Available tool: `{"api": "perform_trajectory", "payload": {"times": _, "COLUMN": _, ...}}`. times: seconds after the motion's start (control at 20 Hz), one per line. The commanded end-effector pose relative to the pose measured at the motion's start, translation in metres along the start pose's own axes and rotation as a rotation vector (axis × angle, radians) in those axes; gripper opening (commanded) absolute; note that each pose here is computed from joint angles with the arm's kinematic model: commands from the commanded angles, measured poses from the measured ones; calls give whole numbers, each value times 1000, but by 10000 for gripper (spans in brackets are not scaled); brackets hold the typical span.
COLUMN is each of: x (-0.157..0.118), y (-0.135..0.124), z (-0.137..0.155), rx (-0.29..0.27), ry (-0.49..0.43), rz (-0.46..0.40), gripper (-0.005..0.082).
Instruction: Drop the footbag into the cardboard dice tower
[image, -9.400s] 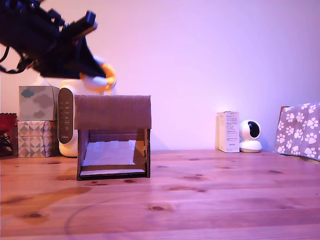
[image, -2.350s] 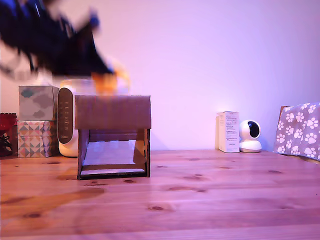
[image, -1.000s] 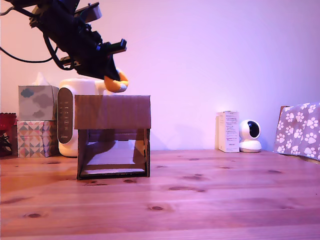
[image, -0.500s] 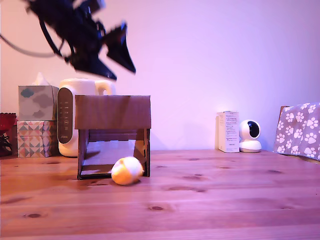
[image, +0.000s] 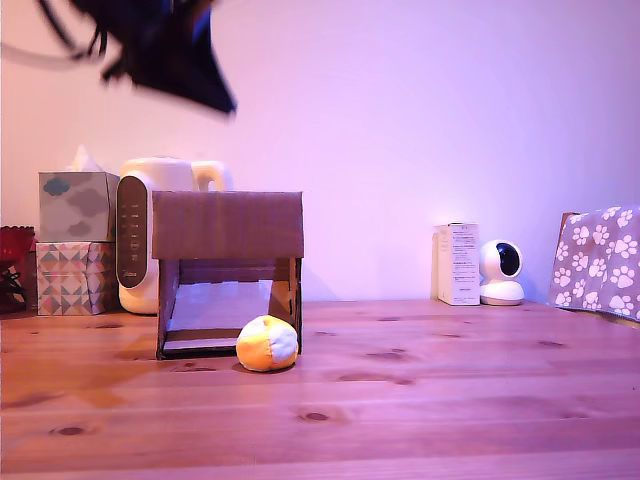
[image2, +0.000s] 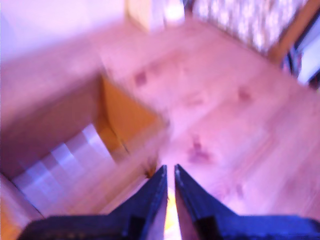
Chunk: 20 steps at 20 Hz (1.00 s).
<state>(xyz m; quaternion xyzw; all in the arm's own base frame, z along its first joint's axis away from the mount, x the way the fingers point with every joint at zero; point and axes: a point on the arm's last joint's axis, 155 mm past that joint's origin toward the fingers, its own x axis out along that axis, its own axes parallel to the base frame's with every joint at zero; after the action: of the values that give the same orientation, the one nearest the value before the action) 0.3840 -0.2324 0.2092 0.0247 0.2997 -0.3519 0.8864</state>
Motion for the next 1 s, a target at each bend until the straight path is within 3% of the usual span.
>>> {"api": "perform_trajectory", "payload": {"times": 0.0, "x": 7, "y": -8, "z": -15, "rx": 15, "ry": -7, "rz": -25, "gripper": -20}}
{"api": "perform_trajectory", "payload": {"times": 0.15, "x": 17, "y": -16, "z": -36, "rx": 22, "ry": -46, "rz": -52, "gripper": -20}}
{"api": "perform_trajectory", "payload": {"times": 0.6, "x": 29, "y": -17, "z": -101, "rx": -39, "ry": -159, "rz": -68, "gripper": -20}}
{"api": "perform_trajectory", "payload": {"times": 0.7, "x": 25, "y": -19, "z": -115, "rx": -71, "ry": -159, "rz": -71, "gripper": -20}}
{"api": "perform_trajectory", "payload": {"times": 0.95, "x": -2, "y": -23, "z": -129, "rx": -93, "ry": -177, "rz": -38, "gripper": -20}}
